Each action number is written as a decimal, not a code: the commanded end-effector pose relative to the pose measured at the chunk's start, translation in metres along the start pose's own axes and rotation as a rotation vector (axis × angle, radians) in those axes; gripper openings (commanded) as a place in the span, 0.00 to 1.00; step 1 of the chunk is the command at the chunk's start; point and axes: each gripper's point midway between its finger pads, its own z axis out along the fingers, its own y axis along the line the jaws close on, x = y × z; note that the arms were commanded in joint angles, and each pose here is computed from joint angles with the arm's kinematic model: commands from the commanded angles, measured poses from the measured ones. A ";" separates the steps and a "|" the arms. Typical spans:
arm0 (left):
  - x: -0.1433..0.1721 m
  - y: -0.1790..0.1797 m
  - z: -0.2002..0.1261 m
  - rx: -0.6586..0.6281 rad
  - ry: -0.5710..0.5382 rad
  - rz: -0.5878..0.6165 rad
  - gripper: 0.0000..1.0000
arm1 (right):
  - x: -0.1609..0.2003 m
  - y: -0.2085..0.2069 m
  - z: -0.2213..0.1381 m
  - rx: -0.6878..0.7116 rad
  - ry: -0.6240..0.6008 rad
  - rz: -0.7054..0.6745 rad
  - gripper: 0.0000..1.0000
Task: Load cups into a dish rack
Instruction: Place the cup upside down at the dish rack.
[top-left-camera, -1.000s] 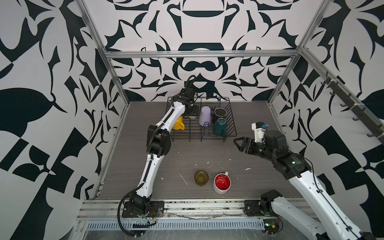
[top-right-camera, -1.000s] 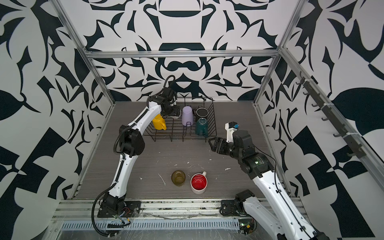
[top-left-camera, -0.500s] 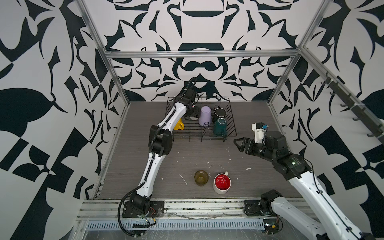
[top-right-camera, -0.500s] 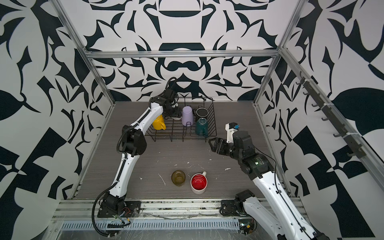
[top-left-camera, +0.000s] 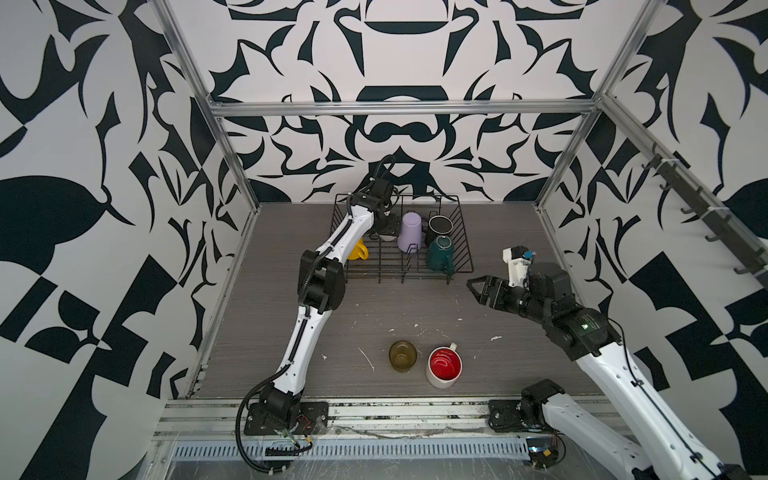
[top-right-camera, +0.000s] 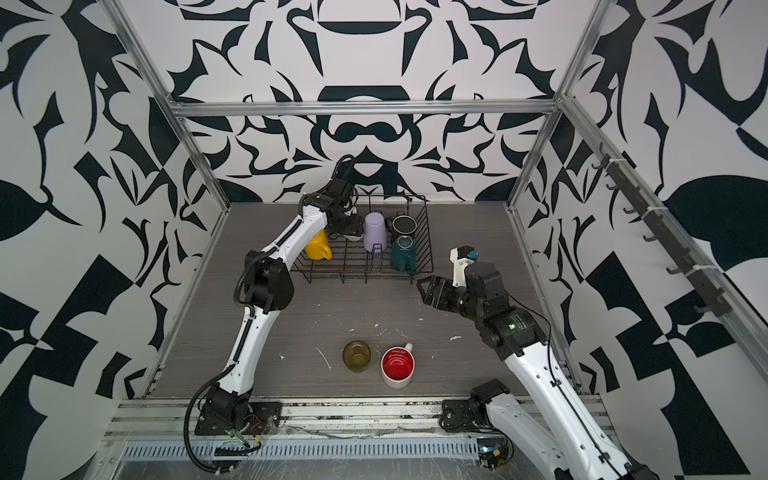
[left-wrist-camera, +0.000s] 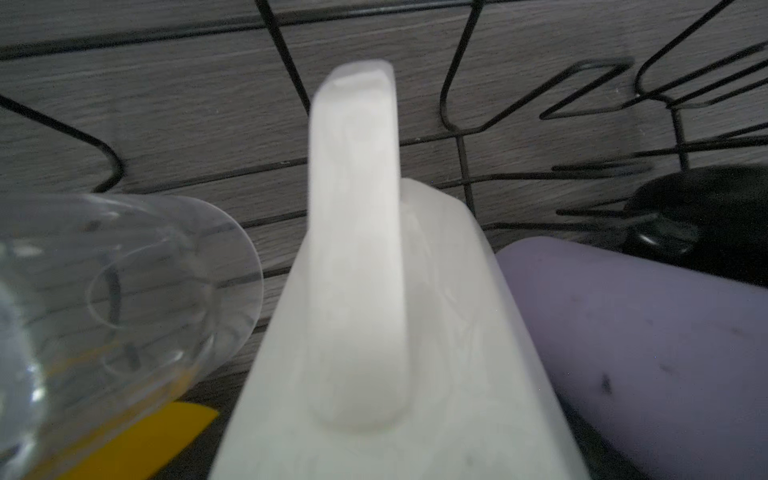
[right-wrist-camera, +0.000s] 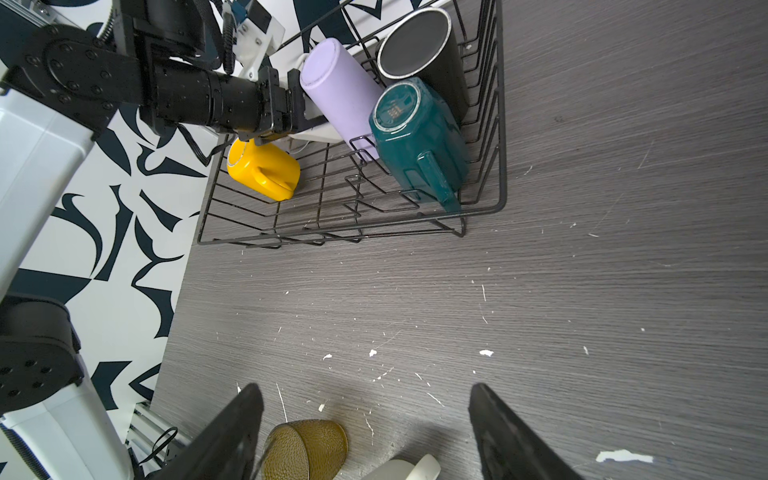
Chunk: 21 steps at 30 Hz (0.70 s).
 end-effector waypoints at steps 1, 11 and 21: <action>-0.009 0.008 -0.009 -0.034 -0.025 0.003 0.81 | -0.008 0.004 0.000 -0.020 -0.036 0.000 0.80; -0.011 0.008 -0.014 -0.039 -0.032 0.003 0.92 | -0.007 0.004 -0.002 -0.024 -0.041 0.005 0.80; -0.015 0.009 -0.025 -0.044 -0.055 -0.006 0.96 | -0.006 0.003 -0.003 -0.017 -0.038 0.001 0.80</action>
